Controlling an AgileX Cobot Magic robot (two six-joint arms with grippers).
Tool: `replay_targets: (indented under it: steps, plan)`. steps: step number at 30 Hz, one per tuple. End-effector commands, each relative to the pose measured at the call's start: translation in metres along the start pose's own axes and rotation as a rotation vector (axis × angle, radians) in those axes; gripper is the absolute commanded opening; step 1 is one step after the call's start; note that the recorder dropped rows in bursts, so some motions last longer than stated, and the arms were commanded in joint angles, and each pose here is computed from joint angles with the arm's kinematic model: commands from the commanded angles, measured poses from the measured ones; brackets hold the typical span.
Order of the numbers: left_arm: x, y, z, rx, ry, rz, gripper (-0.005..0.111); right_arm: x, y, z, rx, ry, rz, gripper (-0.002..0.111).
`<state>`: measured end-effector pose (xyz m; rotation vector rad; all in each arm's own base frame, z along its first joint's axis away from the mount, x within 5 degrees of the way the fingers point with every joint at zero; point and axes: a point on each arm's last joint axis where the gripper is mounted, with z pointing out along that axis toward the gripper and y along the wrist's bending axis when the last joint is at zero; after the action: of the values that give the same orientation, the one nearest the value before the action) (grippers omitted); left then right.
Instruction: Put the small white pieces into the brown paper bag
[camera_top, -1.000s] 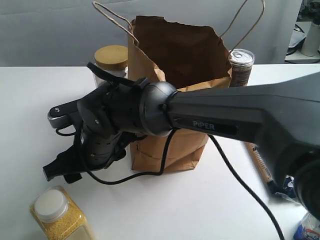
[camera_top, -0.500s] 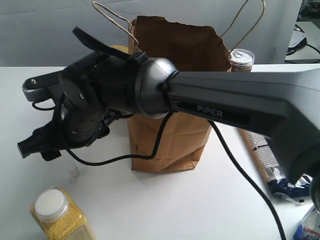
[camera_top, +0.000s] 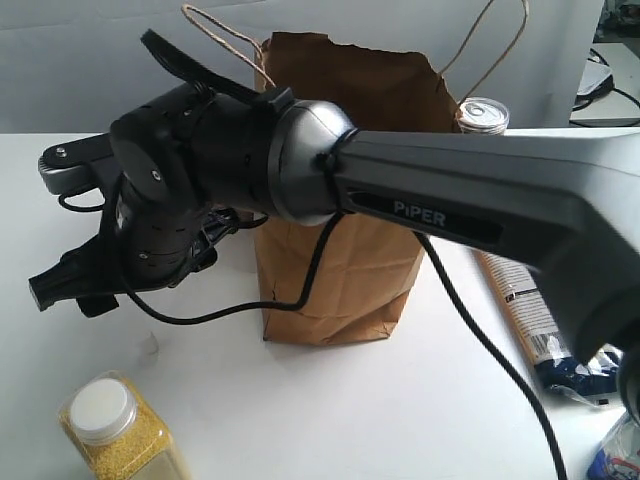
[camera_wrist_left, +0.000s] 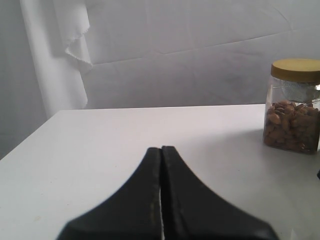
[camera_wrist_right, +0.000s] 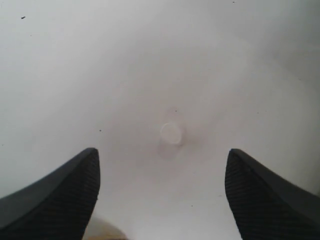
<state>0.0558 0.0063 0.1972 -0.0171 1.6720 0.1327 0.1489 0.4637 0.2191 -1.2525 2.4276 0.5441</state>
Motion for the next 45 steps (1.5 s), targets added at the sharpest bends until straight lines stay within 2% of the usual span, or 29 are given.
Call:
replay_targets:
  steps: [1, 21, 41, 45]
  plan:
    - [0.001, 0.0, 0.0, 0.007, -0.005, 0.001, 0.0, 0.001, 0.004, 0.001, -0.049, 0.016, 0.004, 0.066]
    - [0.001, 0.0, 0.0, 0.007, -0.005, 0.001, 0.0, 0.019, -0.011, 0.06, -0.003, 0.104, 0.007, 0.066]
    - [0.001, 0.0, 0.0, 0.007, -0.005, 0.001, 0.0, 0.017, -0.014, 0.072, -0.03, 0.062, -0.014, 0.066]
    - [0.001, 0.0, 0.0, 0.007, -0.005, 0.001, 0.0, 0.018, -0.012, 0.071, -0.044, 0.071, -0.012, 0.062]
